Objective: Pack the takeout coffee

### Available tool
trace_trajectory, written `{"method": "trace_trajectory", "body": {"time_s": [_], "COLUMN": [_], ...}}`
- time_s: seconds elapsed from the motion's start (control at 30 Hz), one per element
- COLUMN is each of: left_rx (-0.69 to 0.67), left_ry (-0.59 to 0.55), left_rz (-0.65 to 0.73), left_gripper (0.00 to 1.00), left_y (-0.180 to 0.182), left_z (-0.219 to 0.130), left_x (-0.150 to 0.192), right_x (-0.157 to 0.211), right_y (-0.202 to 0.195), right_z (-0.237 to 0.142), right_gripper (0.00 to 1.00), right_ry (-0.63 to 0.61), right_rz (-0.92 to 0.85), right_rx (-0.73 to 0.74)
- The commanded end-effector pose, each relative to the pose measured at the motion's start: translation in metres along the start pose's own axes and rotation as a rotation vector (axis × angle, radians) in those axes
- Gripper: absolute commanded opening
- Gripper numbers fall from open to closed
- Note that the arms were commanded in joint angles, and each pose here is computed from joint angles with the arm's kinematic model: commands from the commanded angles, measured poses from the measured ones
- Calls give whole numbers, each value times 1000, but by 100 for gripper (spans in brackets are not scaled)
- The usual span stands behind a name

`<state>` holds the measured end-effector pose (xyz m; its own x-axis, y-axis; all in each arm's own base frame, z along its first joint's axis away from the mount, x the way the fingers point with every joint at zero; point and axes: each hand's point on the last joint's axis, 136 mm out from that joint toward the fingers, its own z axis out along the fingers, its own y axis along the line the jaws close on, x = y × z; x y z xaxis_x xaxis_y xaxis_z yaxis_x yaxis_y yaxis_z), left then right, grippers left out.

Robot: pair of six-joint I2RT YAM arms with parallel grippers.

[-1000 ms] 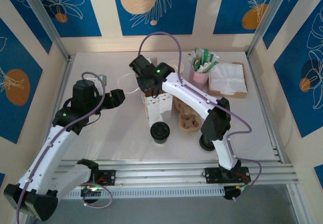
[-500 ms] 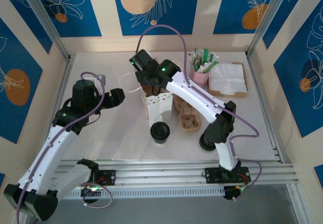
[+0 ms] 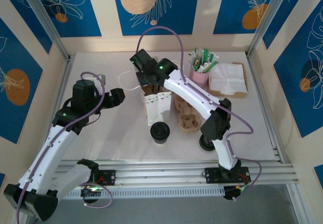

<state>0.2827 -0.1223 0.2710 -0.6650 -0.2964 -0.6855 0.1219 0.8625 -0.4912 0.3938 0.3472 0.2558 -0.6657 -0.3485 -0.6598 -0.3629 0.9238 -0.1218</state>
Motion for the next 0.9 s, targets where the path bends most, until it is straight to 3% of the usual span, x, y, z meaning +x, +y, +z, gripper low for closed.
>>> {"method": "trace_trajectory", "body": {"time_s": [0.0,0.27,0.53,0.87], "left_rx": [-6,-21,-32,-44], "left_ry": [-29,-19,-36,-33], "left_rz": [-10,-12,-8,-8], "left_gripper": [78,78,78,78], "left_y": [-1,2,3,5], "left_z": [-5,0,-3,-2], "left_x": [-11,-10,-13,-14], "right_x": [9,13,0,13], "right_y": [-2,-1,-2,8], "right_z": [11,19,-1,31], "right_gripper": [7,5,6,0], "right_ry": [41,50,8,58], "right_rz": [18,-9,-31,-64], "right_rx": [-8,-6,55,58]}}
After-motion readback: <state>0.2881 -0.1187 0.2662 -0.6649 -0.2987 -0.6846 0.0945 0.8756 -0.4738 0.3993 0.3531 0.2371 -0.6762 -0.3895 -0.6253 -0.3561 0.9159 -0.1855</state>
